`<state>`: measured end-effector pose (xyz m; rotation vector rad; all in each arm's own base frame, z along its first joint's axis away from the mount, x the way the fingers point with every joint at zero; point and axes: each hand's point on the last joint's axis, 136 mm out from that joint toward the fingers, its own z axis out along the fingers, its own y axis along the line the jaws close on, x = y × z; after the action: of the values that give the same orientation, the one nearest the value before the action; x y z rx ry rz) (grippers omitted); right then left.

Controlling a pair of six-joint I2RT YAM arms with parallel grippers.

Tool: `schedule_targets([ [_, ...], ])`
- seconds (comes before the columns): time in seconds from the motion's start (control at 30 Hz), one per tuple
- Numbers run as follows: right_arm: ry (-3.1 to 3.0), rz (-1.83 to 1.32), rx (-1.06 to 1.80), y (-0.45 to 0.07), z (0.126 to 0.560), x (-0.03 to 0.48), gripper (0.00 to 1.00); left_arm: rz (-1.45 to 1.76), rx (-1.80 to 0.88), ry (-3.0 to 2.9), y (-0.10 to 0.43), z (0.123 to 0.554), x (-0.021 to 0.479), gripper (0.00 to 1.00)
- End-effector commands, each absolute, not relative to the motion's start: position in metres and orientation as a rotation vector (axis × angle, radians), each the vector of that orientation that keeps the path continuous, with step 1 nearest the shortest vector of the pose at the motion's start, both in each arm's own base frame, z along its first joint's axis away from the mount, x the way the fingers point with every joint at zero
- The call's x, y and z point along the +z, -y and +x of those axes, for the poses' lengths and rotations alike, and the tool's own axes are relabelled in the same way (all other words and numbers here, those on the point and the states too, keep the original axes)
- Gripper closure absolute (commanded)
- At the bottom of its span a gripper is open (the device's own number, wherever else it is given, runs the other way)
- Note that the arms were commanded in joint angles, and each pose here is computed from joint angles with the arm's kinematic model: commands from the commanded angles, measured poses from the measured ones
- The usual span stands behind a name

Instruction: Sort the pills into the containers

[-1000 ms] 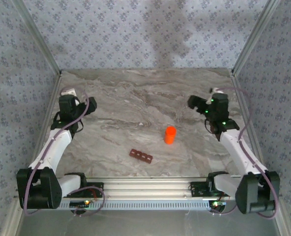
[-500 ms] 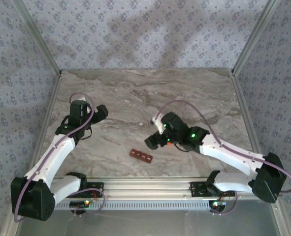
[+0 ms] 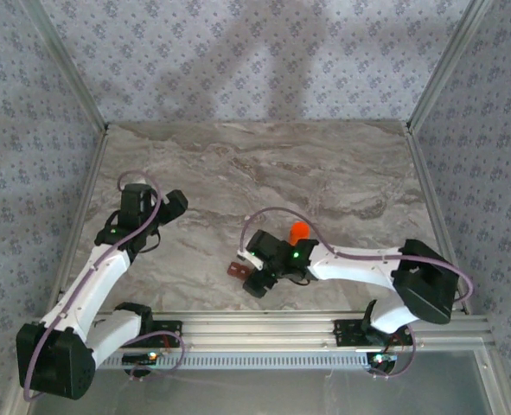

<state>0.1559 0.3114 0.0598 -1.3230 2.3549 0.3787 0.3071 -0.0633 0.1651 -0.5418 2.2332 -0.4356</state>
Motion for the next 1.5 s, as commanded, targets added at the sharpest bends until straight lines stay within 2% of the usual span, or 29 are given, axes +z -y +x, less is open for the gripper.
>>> schedule_targets([
  [0.0,-2.324,-1.33,0.325,-0.316,0.164,0.058,0.11,-0.54,-0.47,-2.24,0.067,0.301,0.164,0.02],
  [0.33,-2.332,-1.326,0.278,-0.317,0.169,0.039,0.14,-0.536,-0.5,-2.219,0.069,0.296,0.166,0.02],
  [1.1,-2.38,-1.344,0.241,-0.308,0.168,0.008,0.28,-0.51,-0.646,-2.235,0.088,0.291,0.167,0.02],
  [1.27,-2.386,-1.339,0.256,-0.307,0.167,0.007,0.38,-0.538,-0.648,-2.248,0.087,0.29,0.163,0.02],
  [1.4,-2.381,-1.32,0.278,-0.307,0.167,0.013,0.51,-0.569,-0.716,-2.26,0.095,0.289,0.161,0.02],
  [1.47,-2.378,-1.294,0.294,-0.308,0.17,0.021,0.54,-0.606,-0.767,-2.252,0.099,0.289,0.163,0.02],
])
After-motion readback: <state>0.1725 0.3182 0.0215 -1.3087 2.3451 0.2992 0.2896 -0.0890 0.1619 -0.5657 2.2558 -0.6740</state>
